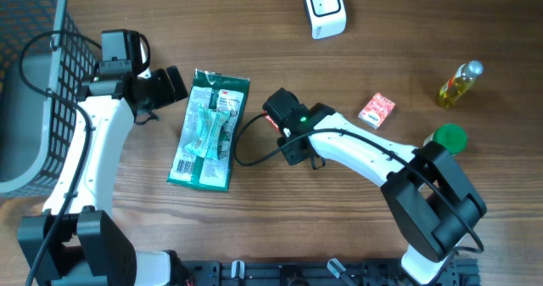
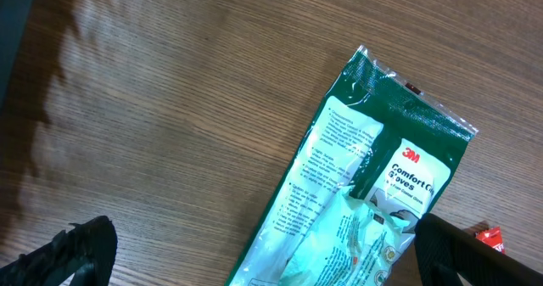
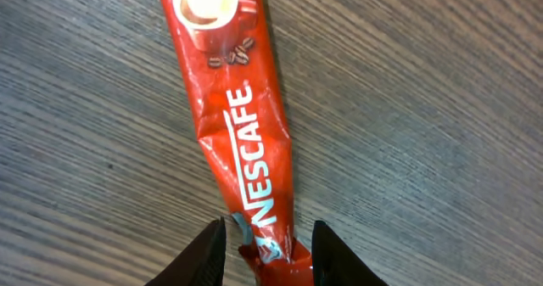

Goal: Scan the item barcode

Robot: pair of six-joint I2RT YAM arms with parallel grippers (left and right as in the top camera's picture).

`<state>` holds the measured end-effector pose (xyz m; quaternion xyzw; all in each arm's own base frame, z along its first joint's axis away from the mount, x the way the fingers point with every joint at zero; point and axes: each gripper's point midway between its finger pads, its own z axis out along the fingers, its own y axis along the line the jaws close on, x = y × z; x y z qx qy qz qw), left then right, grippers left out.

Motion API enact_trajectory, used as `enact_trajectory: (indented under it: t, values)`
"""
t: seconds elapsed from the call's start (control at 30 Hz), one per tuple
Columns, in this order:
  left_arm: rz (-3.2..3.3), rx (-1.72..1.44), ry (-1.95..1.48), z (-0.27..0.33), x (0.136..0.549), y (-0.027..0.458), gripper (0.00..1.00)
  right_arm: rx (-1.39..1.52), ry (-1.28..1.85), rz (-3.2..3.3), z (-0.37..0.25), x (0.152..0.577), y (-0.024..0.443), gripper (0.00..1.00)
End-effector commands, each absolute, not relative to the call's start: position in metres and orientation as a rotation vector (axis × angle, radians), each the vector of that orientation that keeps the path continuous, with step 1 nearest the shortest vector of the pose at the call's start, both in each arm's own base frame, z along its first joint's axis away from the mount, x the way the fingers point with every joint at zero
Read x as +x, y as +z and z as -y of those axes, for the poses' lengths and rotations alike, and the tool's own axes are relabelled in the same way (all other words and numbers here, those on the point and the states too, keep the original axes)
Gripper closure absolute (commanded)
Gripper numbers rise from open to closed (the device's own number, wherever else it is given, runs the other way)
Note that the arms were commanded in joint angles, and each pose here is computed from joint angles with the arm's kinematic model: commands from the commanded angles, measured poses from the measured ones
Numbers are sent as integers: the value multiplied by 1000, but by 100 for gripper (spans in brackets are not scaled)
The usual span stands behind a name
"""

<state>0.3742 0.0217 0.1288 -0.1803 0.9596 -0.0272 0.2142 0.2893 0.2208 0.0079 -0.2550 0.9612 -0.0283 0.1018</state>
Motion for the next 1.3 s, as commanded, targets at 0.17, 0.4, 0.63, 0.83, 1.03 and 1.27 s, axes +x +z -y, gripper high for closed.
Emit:
enact_trajectory:
  t: [0.17,0.4,0.63,0.83,1.03,1.27]
  values:
    - [-2650,-506,-89,-21,376,133,0,-864,-136,-2802,-211,286,3,83]
    - [-2650,-506,-89,-21,376,133,0,-865,-101,-2808,-215,284,7,96]
    - [-2650,-506,-89,-21,376,133,0,-854,540,-2690,-248,280,90,96]
    - [-2650,-506,-89,-21,376,133,0,-1030,1338,-2365,-274,253,157,96]
    - [-2650,-506,-89,-21,376,133,0,-1036,1615,-2162,-271,247,191,96]
    - [-2625,-501,-93,-22,382,136,0,-1008,1761,-2124,-269,236,204,96]
